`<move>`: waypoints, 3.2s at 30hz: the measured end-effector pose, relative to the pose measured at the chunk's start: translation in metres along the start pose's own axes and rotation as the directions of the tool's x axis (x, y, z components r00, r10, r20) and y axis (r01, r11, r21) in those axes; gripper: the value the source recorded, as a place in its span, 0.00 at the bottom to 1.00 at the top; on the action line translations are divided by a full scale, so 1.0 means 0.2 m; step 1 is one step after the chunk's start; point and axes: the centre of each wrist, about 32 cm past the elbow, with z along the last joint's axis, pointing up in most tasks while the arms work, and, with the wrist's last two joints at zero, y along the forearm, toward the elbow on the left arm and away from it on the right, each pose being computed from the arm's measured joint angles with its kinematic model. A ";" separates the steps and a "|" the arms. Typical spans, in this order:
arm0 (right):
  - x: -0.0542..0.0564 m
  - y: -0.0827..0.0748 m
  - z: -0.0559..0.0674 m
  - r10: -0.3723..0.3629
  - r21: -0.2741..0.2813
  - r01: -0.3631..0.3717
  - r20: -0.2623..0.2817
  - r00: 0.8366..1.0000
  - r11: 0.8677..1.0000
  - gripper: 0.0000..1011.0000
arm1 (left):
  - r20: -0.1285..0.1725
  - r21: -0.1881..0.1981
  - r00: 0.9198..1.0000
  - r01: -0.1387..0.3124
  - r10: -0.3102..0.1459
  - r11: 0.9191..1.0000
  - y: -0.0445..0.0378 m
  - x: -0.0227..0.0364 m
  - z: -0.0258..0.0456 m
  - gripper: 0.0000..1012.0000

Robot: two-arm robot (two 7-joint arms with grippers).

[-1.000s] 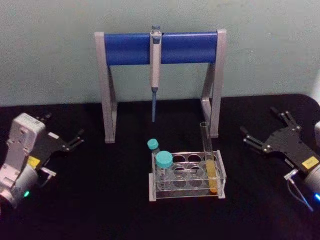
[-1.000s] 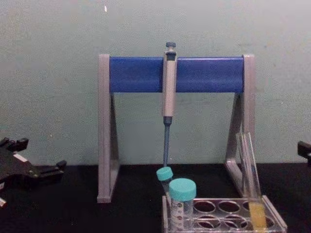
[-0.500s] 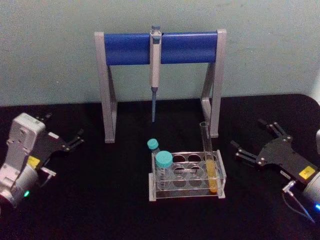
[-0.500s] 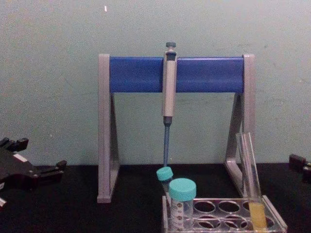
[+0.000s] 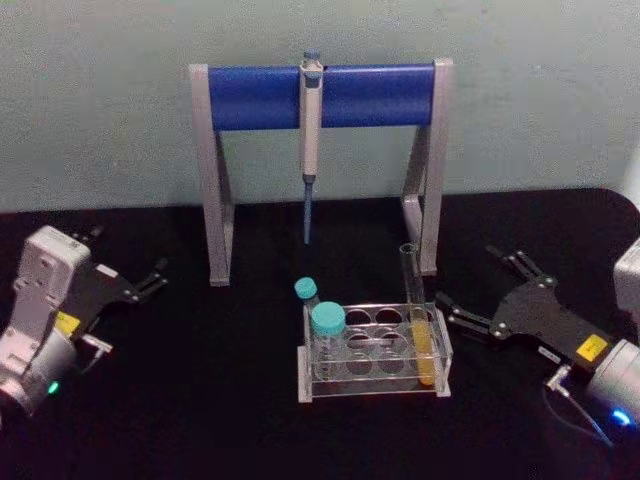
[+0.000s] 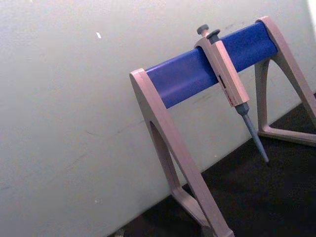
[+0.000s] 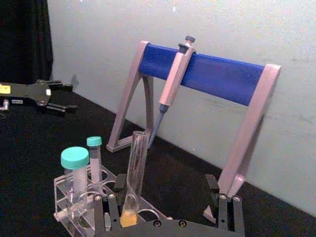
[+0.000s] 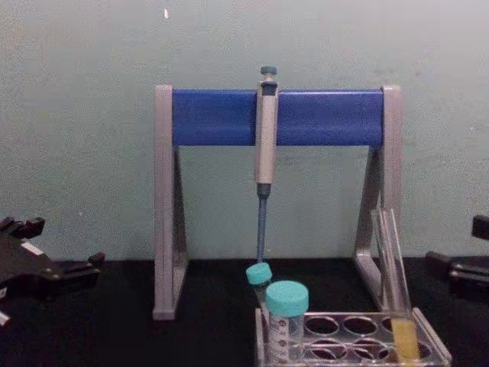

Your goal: Pick up the test tube from the test tube rack, shake it, then place it back into the test tube rack.

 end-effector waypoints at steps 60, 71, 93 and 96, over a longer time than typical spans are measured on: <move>0.08 0.28 -0.01 0.145 -0.028 -0.149 -0.130 0.981 0.988 0.99 | 0.000 0.000 1.000 0.000 0.000 1.000 0.000 0.000 0.000 0.99; 0.08 0.28 -0.01 0.144 -0.028 -0.149 -0.128 0.981 0.988 0.99 | 0.000 0.000 1.000 0.000 0.000 1.000 0.000 0.000 0.000 0.99; 0.08 0.28 -0.01 0.144 -0.027 -0.148 -0.127 0.981 0.989 0.62 | 0.000 0.000 1.000 0.000 0.000 1.000 0.000 0.000 0.000 0.99; 0.08 0.28 -0.01 0.144 -0.027 -0.148 -0.127 0.982 0.989 0.54 | 0.000 0.000 1.000 0.000 0.000 1.000 0.000 0.000 0.000 0.99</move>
